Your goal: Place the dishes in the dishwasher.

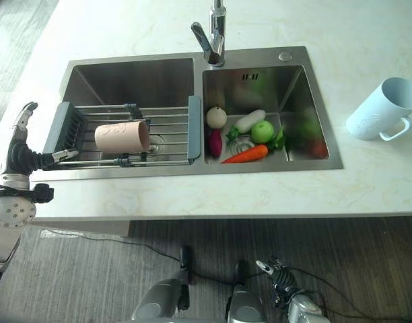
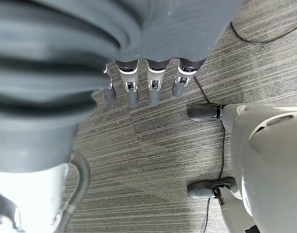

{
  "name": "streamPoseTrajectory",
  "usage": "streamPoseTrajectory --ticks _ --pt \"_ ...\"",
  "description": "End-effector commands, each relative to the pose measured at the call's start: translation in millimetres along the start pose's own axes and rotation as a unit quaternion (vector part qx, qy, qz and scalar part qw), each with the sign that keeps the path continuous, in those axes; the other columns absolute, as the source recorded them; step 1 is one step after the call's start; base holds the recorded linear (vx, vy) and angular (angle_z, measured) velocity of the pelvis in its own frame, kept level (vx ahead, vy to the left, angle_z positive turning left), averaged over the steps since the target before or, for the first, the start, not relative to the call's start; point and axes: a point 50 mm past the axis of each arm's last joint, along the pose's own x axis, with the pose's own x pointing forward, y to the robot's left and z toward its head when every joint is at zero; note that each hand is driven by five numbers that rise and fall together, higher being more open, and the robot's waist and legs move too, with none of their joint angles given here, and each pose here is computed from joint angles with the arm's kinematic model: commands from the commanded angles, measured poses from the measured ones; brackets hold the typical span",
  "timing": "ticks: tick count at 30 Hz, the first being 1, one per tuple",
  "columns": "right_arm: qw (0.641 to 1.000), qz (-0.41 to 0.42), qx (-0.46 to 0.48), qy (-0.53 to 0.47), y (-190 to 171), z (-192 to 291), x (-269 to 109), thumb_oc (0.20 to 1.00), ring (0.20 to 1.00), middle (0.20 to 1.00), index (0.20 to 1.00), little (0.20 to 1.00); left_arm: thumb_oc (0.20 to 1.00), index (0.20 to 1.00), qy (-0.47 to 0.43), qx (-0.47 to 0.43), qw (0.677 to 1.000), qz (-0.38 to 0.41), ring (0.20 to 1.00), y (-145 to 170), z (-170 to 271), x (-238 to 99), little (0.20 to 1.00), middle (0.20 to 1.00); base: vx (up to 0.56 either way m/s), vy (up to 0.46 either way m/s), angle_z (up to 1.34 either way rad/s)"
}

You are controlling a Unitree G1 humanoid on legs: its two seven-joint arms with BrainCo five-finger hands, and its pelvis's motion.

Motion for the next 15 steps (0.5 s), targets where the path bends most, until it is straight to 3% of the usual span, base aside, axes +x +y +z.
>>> streamPoseTrajectory --ticks 1,8,15 --pt "0.999 0.023 -0.013 -0.02 10.9 8.8 0.7 1.0 1.0 1.0 1.0 1.0 1.0 1.0 -0.074 0.048 0.995 0.055 1.0 31.6 22.1 27.3 1.0 1.0 -0.02 0.036 -0.01" --pt "0.999 0.026 -0.023 -0.034 4.1 27.3 3.7 1.0 1.0 1.0 1.0 1.0 1.0 1.0 -0.106 0.107 0.987 -0.053 1.0 29.4 41.2 51.1 1.0 1.0 -0.03 0.017 -0.01" --pt "0.998 0.027 -0.032 -0.038 -0.8 33.3 4.1 1.0 1.0 1.0 1.0 1.0 1.0 1.0 -0.073 0.109 0.984 -0.119 1.0 28.8 38.1 64.2 1.0 1.0 -0.01 0.006 0.0"
